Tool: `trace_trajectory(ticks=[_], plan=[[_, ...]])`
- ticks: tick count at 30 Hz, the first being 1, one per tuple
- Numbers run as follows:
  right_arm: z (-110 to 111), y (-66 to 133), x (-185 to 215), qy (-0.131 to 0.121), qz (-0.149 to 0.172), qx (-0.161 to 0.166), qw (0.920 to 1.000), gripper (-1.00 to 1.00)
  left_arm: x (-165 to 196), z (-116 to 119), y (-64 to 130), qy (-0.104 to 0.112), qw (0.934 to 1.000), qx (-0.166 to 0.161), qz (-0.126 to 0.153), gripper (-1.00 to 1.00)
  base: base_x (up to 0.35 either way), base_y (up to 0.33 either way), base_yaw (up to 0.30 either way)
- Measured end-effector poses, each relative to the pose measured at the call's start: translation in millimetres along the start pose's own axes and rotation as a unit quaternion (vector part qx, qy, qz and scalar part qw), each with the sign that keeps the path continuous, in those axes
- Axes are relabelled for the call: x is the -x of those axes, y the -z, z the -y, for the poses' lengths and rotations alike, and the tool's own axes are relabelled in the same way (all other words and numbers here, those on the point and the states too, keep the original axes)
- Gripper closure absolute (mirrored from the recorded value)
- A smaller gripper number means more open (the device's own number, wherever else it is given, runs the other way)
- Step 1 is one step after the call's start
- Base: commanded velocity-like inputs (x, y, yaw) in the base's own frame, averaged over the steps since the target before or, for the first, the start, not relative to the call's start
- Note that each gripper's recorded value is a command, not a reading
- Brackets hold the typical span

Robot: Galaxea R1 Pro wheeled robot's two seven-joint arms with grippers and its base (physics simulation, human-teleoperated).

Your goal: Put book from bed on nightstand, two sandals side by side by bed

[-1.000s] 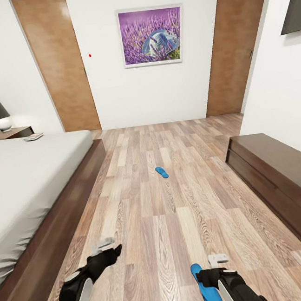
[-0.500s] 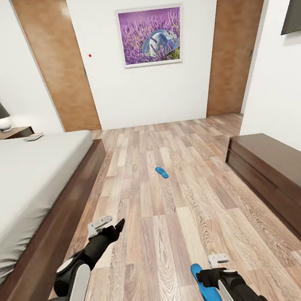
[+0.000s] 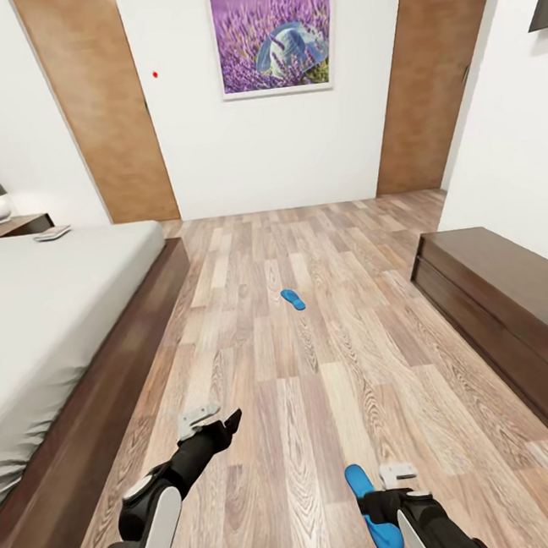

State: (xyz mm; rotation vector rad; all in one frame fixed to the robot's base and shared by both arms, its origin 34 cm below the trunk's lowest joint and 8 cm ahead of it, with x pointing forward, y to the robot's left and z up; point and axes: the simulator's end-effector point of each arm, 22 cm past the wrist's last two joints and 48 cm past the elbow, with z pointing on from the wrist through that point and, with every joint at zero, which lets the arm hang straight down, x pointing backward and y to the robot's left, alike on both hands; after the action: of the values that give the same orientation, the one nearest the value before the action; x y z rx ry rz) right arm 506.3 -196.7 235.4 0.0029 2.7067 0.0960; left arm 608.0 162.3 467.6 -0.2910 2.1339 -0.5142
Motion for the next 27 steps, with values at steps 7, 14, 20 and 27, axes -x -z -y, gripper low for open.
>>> trace_trajectory(ticks=[7,14,20,27], plan=[[0.8,-8.3,-12.6,-0.001,-0.014,0.0,0.9999,-1.0,-13.6,-6.9,-7.6,0.003,0.9999,0.005,-0.014,-1.0,0.0,0.0,0.0],[1.5,-16.2,-25.3,-0.002,-0.029,-0.001,0.9996,-1.0,-26.5,-13.7,-14.3,0.007,0.9996,0.01,-0.027,-1.0,0.0,0.0,0.0],[2.2,-22.7,-36.8,-0.003,-0.041,-0.001,0.9991,-1.0,-37.3,-19.8,-19.7,0.01,0.9991,0.015,-0.038,-1.0,0.0,0.0,0.0],[2.9,-30.0,-50.0,-0.004,-0.056,-0.001,0.9984,-1.0,-50.0,-27.1,-25.6,0.013,0.9984,0.02,-0.051,-1.0,0.0,0.0,0.0]])
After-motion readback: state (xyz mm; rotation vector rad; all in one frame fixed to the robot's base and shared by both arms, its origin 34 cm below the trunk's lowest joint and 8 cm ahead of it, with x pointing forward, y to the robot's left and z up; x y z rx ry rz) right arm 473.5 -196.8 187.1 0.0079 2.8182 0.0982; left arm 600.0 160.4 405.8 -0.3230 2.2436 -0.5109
